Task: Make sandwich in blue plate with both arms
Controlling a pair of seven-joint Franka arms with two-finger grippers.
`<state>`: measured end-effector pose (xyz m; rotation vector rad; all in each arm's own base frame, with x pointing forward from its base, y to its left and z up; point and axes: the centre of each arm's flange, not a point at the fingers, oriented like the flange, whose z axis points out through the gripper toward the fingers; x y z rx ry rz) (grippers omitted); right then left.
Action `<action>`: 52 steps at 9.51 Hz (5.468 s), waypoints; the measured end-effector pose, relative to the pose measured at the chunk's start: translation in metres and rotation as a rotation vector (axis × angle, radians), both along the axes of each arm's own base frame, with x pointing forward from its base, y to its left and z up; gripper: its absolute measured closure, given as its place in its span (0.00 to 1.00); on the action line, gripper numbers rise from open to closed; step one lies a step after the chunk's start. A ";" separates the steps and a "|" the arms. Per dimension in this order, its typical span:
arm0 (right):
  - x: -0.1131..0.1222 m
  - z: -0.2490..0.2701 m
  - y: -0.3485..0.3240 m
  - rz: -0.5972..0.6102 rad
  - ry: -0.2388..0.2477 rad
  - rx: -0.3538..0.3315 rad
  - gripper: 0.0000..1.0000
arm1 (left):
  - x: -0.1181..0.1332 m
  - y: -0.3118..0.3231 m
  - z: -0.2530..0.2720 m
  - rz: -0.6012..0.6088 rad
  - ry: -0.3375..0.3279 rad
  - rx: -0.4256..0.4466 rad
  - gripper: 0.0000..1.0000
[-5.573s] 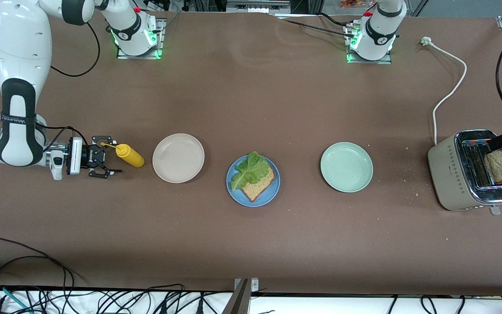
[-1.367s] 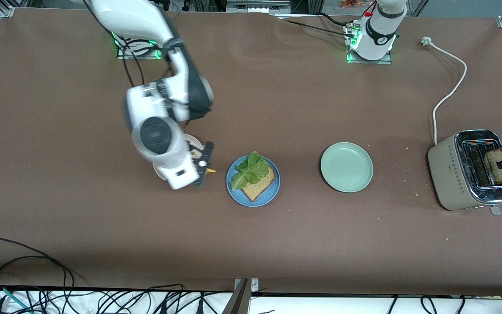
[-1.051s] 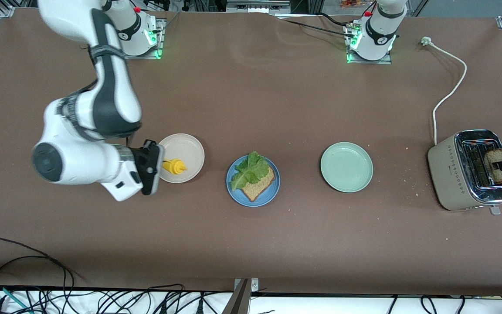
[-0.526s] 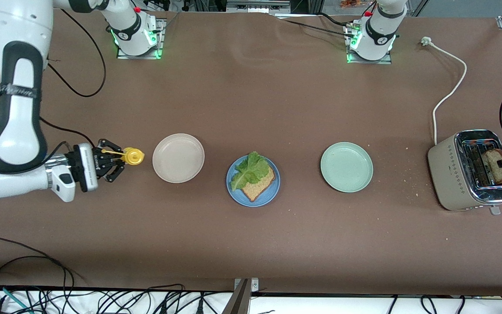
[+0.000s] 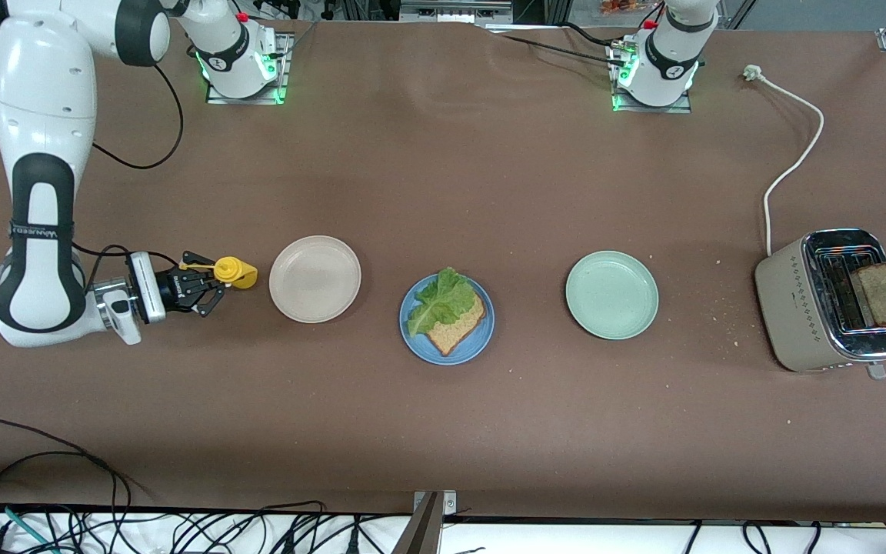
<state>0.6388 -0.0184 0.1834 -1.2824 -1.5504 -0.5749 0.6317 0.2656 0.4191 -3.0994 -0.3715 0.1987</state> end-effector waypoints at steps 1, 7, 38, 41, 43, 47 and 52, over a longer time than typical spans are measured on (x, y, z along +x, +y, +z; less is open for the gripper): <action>-0.004 -0.014 -0.009 0.010 -0.029 0.026 0.95 | -0.006 -0.004 0.028 -0.035 -0.014 0.012 0.88; -0.018 -0.059 -0.030 0.014 -0.048 0.061 0.74 | -0.035 -0.086 0.132 -0.037 -0.029 -0.127 0.92; -0.035 0.347 0.058 -1.346 0.576 -1.316 0.00 | -0.069 -0.672 -0.129 0.531 -0.247 -0.664 0.92; -0.071 0.383 0.015 -1.416 0.601 -1.219 0.00 | -0.068 -0.672 -0.133 0.532 -0.246 -0.659 0.92; -0.082 0.385 0.000 -1.439 0.614 -1.211 0.00 | -0.069 -0.673 -0.146 0.528 -0.243 -0.639 0.90; -0.098 0.395 0.011 -1.404 0.612 -1.303 0.00 | -0.065 -0.667 -0.153 0.535 -0.249 -0.623 0.61; -0.095 0.404 0.029 -1.467 0.621 -1.300 0.00 | -0.060 -0.657 -0.171 0.507 -0.265 -0.582 0.04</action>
